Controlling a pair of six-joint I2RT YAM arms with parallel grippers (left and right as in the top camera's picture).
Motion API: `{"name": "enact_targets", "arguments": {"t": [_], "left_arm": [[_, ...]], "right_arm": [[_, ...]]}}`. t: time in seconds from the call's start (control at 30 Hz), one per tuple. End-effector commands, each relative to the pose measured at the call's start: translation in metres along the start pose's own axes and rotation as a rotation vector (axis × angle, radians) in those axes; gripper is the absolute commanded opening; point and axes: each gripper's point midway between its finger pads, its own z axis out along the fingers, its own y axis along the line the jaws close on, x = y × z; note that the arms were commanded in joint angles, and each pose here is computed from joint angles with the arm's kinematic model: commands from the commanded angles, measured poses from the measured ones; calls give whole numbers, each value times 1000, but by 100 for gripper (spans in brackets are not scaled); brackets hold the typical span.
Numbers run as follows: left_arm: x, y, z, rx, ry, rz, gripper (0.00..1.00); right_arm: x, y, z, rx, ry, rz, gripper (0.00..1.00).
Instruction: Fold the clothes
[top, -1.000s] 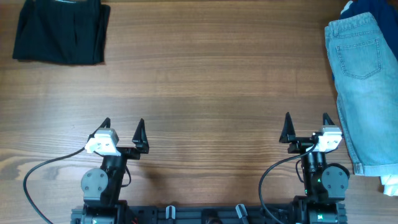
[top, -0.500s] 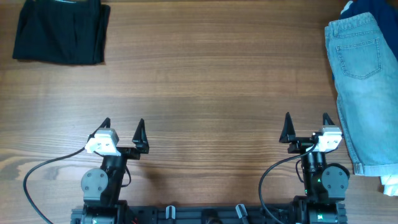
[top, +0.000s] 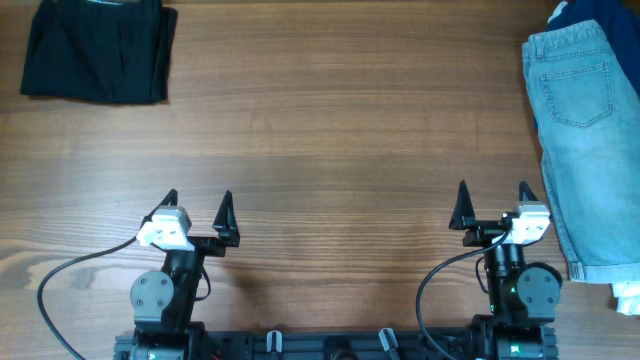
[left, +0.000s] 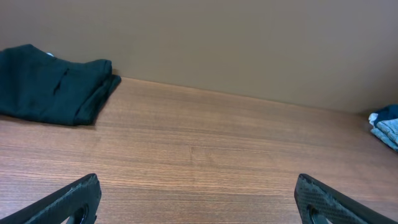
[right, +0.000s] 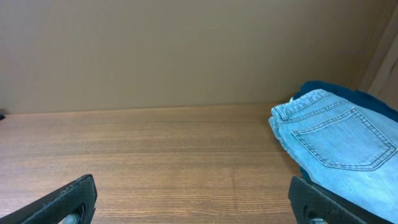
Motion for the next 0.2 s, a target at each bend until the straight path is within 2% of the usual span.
{"name": "enact_targets", "arguments": {"t": [0.0, 0.17], "left_arm": [[1, 3, 0, -11, -3, 20, 100], [1, 3, 0, -11, -3, 20, 100]], "right_arm": [[-2, 2, -1, -14, -12, -13, 100], [-2, 2, -1, -14, -11, -13, 100]]}}
